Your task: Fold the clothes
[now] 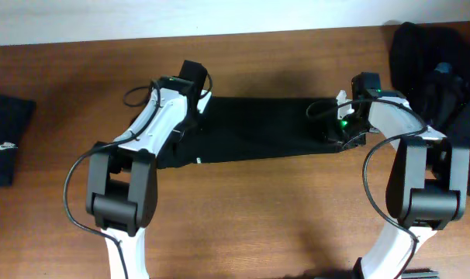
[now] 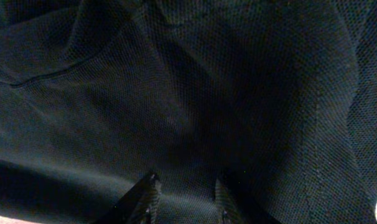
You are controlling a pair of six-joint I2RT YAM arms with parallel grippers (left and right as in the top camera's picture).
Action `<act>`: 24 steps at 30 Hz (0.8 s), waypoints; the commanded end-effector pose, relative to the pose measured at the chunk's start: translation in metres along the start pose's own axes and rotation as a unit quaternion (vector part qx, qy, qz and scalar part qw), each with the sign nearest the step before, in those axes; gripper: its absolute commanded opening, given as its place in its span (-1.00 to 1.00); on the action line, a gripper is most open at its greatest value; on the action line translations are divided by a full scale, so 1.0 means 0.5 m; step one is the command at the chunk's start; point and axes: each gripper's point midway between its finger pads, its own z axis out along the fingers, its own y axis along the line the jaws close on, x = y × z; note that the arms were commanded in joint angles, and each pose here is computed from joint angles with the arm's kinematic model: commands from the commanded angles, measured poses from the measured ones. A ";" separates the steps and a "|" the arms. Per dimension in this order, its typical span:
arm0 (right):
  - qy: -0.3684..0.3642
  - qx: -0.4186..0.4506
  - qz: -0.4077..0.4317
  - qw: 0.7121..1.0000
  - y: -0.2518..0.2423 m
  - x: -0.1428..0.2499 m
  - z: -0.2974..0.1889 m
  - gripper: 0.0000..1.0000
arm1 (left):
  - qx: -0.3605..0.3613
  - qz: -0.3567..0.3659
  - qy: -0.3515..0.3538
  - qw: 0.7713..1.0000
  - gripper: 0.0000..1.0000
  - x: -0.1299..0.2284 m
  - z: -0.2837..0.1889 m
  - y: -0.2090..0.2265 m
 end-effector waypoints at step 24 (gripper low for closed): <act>0.061 0.056 0.013 0.996 -0.060 0.066 0.060 -0.25 | 0.013 0.002 -0.067 0.998 -0.96 -0.078 0.061 -0.017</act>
